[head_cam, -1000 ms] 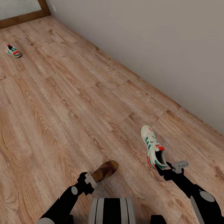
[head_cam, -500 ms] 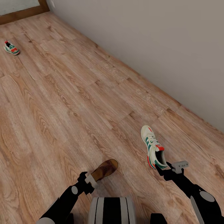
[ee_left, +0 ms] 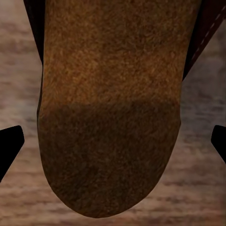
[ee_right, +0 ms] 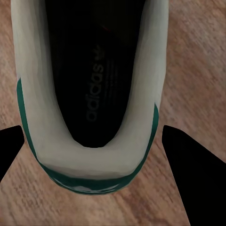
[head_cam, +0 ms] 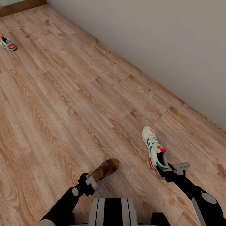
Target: Pick up the two gym shoes and the two sandals from the corridor floor and place them onto the hallstand (shoe rack) in the corridor, making sure they are on the rack and not on the floor. Arrange them so the two gym shoes are next to each other and the two sandals are next to each other.
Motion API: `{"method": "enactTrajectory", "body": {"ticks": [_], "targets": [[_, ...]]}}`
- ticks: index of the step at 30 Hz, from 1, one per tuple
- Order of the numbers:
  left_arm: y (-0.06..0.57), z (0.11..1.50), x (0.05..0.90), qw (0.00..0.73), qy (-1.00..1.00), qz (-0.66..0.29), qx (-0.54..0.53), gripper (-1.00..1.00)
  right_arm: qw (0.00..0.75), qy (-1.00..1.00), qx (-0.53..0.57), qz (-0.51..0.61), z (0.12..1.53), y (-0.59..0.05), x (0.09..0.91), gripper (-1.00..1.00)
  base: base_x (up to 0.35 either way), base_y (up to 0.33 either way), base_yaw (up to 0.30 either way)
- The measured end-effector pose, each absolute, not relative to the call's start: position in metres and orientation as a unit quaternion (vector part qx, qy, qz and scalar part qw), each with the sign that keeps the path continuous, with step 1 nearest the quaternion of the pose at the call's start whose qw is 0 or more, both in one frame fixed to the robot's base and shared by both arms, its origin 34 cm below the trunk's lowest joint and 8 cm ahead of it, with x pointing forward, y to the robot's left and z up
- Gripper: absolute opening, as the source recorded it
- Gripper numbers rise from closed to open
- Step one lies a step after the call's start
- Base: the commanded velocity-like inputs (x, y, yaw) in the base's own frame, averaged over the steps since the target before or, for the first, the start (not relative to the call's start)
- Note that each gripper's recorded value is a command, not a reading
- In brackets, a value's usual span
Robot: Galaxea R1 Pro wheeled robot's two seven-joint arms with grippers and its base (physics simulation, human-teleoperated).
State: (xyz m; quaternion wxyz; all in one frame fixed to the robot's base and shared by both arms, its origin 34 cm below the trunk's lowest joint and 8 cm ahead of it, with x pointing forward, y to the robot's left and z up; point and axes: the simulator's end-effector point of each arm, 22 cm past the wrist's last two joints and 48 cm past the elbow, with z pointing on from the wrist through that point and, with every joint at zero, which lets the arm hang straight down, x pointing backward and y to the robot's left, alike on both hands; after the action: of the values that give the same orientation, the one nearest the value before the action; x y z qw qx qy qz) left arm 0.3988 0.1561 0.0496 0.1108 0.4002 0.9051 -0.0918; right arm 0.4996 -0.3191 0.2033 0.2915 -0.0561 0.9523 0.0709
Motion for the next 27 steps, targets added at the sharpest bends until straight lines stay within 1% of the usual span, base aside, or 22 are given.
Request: {"method": "enactTrajectory", "body": {"ticks": [12,13,27], "targets": [[0.1597,0.0488,0.3981,0.109,0.905,-0.090,0.401,1.00,0.291,0.952,-0.056,0.071,0.2029,-0.3189,0.4994,-1.00,0.000,0.000,0.000],[0.1597,0.0488,0.3982,0.109,0.905,-0.090,0.401,-1.00,0.291,0.952,-0.056,0.071,0.2029,-0.3189,0.4994,-1.00,0.000,0.000,0.000],[0.1587,0.0490,0.3986,0.110,0.906,-0.091,0.398,-1.00,0.291,0.952,-0.056,0.071,0.2029,-0.3190,0.4994,-1.00,0.000,0.000,0.000]]}}
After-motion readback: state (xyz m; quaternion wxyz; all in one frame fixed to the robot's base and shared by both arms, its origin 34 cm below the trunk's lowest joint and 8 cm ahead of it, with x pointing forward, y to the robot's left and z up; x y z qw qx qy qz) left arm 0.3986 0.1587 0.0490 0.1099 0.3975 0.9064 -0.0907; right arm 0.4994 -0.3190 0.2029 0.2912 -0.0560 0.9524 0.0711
